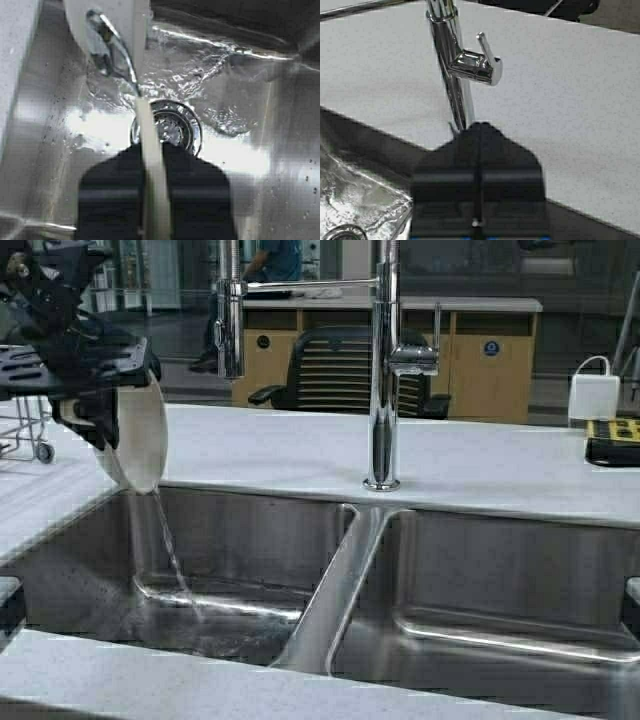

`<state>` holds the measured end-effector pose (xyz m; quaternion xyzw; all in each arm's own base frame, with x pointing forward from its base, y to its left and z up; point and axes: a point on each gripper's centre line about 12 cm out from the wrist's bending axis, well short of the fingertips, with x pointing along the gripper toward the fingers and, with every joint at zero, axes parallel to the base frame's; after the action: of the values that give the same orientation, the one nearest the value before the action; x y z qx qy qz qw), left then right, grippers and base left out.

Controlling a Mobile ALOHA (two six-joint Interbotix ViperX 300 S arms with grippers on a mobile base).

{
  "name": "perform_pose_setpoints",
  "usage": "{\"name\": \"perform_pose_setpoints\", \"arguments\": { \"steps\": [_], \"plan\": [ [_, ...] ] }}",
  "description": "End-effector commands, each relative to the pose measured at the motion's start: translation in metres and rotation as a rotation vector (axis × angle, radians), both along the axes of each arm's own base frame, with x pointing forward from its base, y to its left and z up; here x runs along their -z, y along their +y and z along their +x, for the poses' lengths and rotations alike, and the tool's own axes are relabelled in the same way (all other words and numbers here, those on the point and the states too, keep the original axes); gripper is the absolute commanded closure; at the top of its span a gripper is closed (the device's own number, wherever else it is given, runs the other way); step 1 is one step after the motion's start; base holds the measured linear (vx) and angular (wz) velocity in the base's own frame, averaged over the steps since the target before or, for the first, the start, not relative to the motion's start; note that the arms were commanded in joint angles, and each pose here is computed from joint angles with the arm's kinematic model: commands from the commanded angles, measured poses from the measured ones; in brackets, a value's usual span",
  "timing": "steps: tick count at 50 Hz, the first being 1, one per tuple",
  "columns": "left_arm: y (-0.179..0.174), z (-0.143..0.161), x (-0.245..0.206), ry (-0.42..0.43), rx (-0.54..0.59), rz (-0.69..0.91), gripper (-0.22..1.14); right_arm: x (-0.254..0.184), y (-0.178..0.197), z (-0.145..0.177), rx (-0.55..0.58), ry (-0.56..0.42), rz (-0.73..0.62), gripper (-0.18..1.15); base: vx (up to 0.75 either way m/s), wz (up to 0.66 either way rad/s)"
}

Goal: Wash the pan

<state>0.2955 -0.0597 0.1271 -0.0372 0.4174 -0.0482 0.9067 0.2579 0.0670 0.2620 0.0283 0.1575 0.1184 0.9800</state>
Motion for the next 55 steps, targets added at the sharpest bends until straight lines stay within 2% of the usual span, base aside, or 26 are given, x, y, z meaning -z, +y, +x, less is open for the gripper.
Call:
{"name": "perform_pose_setpoints", "arguments": {
  "steps": [1,10,18,23,28,36,43,55],
  "plan": [
    [0.002,0.007,-0.027,-0.046,-0.003,0.022,0.89,-0.011,0.001,0.001,0.0,-0.036,0.015,0.91,0.0,0.0],
    [0.0,0.009,-0.005,0.002,0.018,0.038,0.89,-0.013,0.001,0.0,0.001,-0.041,0.018,0.91,0.0,0.0],
    [-0.009,0.018,0.045,0.039,0.019,-0.036,0.89,-0.011,0.0,0.0,0.002,-0.035,0.023,0.91,0.0,0.0],
    [-0.015,0.019,0.079,0.1,0.001,-0.064,0.89,-0.011,0.0,0.0,0.002,-0.037,0.022,0.91,0.0,0.0],
    [-0.029,0.017,0.091,0.136,0.034,-0.058,0.89,-0.013,0.0,-0.001,0.002,-0.042,0.023,0.91,0.0,0.0],
    [-0.039,0.028,0.081,0.16,0.034,-0.036,0.88,-0.014,0.0,-0.001,0.002,-0.047,0.025,0.91,0.0,0.0],
    [-0.036,0.038,0.052,0.179,0.031,0.025,0.88,-0.014,0.0,-0.001,0.002,-0.046,0.024,0.91,0.0,0.0],
    [-0.023,0.048,-0.03,0.091,0.07,0.202,0.88,-0.015,0.0,-0.001,0.002,-0.049,0.026,0.91,0.0,0.0]
  ]
}}
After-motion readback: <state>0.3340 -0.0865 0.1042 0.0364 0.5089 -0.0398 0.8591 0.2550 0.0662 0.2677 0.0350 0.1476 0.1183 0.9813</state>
